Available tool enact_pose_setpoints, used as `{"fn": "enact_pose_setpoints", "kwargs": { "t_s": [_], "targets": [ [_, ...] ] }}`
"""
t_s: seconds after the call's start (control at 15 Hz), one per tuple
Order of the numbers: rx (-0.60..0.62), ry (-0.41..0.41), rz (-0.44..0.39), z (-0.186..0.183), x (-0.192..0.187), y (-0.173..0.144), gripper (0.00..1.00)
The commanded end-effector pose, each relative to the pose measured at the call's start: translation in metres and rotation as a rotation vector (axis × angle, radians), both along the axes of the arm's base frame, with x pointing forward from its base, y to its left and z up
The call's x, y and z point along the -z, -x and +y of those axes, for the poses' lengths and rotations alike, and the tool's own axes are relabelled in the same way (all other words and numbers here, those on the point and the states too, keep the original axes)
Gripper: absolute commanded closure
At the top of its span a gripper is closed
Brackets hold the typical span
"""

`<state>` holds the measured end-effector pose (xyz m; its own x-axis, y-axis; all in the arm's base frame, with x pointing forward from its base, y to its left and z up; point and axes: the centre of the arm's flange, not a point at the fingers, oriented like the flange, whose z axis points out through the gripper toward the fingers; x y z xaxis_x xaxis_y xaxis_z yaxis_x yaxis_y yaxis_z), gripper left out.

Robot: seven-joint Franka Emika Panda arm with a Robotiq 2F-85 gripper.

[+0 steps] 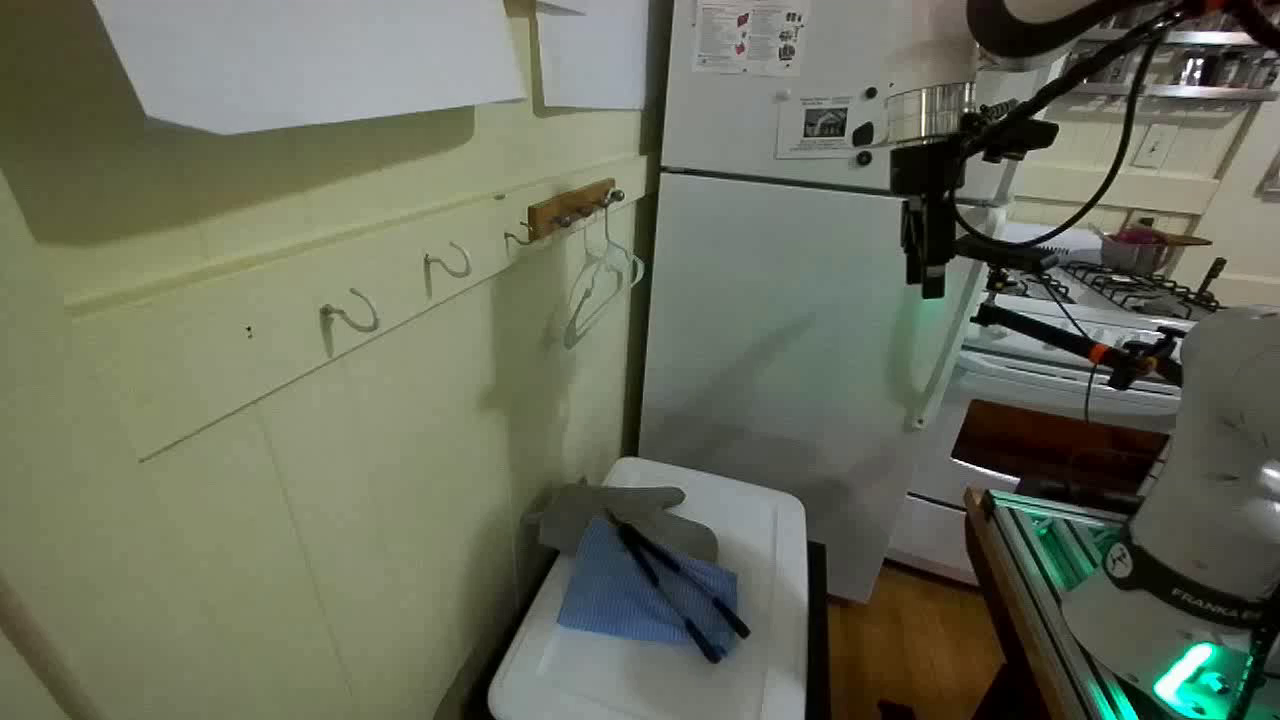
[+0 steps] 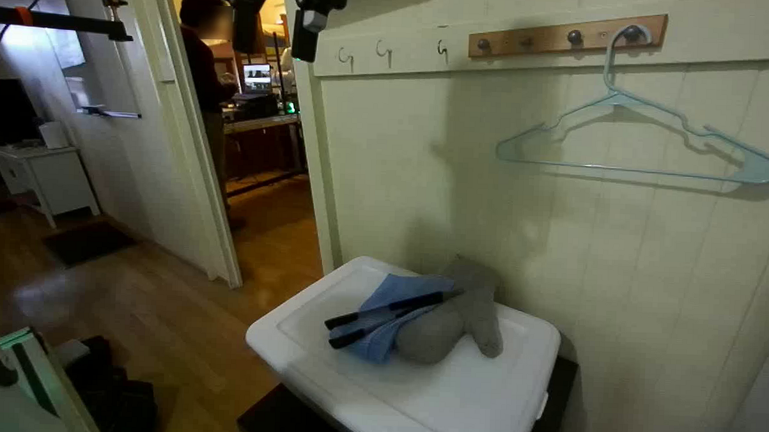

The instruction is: Hang the tongs on the first white hook from the right.

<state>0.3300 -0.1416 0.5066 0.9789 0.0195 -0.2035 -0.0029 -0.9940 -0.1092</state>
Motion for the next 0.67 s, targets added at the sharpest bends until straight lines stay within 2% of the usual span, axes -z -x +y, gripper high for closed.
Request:
{"fn": "enact_pose_setpoints", "kwargs": {
  "t_s": [0.0,0.27,0.4,0.6],
  "targets": [
    [0.000,0.000,0.000,0.000,0.000,0.000,0.00],
    [0.000,0.000,0.000,0.000,0.000,0.000,0.00],
    [0.039,0.004,0.024,-0.001,0.025,-0.017,0.00],
    [0.072,-0.002,-0.027,0.000,0.067,-0.039,0.00]
  ]
}}
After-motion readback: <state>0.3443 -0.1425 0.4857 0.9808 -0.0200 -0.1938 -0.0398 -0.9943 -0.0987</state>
